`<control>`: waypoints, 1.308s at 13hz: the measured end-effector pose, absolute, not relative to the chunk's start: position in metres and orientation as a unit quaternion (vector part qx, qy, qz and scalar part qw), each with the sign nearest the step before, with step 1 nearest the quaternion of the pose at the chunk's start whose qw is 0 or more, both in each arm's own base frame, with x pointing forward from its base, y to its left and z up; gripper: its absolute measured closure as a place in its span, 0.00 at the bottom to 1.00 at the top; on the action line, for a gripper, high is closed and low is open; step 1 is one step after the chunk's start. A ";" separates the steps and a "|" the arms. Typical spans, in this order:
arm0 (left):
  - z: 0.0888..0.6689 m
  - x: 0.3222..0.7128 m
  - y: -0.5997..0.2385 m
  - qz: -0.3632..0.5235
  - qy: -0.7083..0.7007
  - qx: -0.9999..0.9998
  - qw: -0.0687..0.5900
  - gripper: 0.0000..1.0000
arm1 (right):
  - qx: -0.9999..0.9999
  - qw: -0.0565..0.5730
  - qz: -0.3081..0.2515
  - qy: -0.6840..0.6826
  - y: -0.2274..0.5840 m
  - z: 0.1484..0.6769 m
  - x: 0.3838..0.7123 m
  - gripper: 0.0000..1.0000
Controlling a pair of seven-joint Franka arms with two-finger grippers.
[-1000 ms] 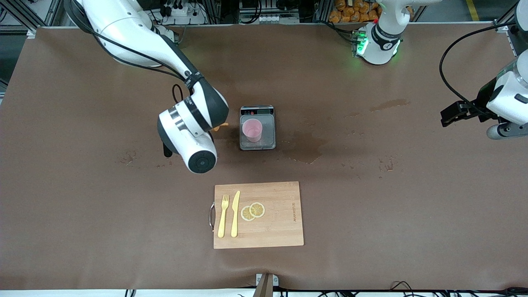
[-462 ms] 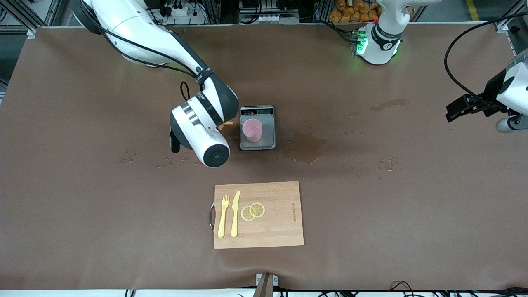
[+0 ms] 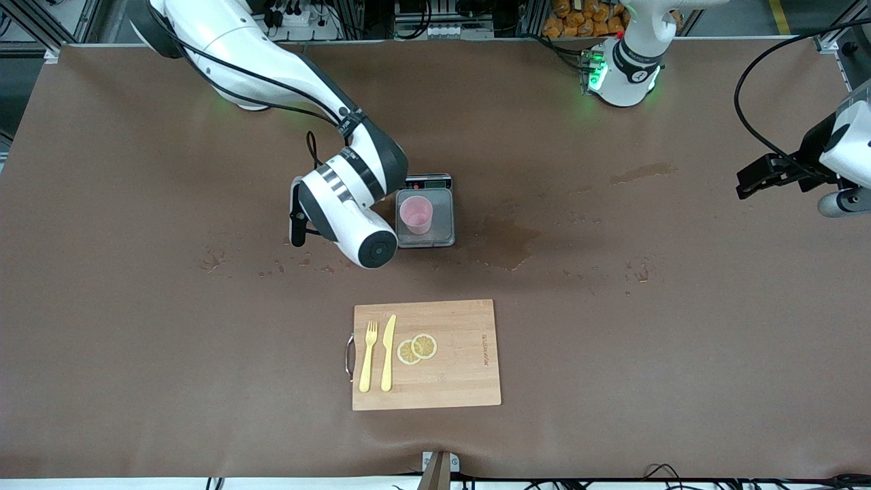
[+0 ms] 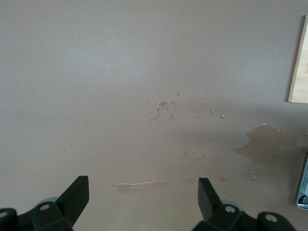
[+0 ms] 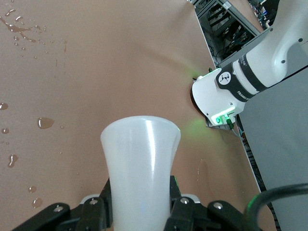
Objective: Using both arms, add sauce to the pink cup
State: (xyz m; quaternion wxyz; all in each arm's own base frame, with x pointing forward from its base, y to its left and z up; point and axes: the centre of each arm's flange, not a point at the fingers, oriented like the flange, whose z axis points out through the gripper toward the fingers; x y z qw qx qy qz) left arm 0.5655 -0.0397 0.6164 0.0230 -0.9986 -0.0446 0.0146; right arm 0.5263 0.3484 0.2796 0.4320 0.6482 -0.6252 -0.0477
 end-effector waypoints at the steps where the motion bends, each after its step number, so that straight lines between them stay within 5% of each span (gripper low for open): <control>1: 0.616 0.566 -0.039 0.015 -0.043 -0.999 0.023 0.00 | 0.648 0.436 -0.043 -0.623 0.349 0.278 0.525 0.55; 13: 0.614 0.566 -0.038 0.017 -0.039 -0.999 0.023 0.00 | 0.642 0.443 -0.037 -0.624 0.340 0.276 0.529 0.56; 17: 0.610 0.567 -0.039 0.021 -0.037 -0.999 0.023 0.00 | 0.655 0.412 -0.124 -0.621 0.308 0.285 0.554 0.53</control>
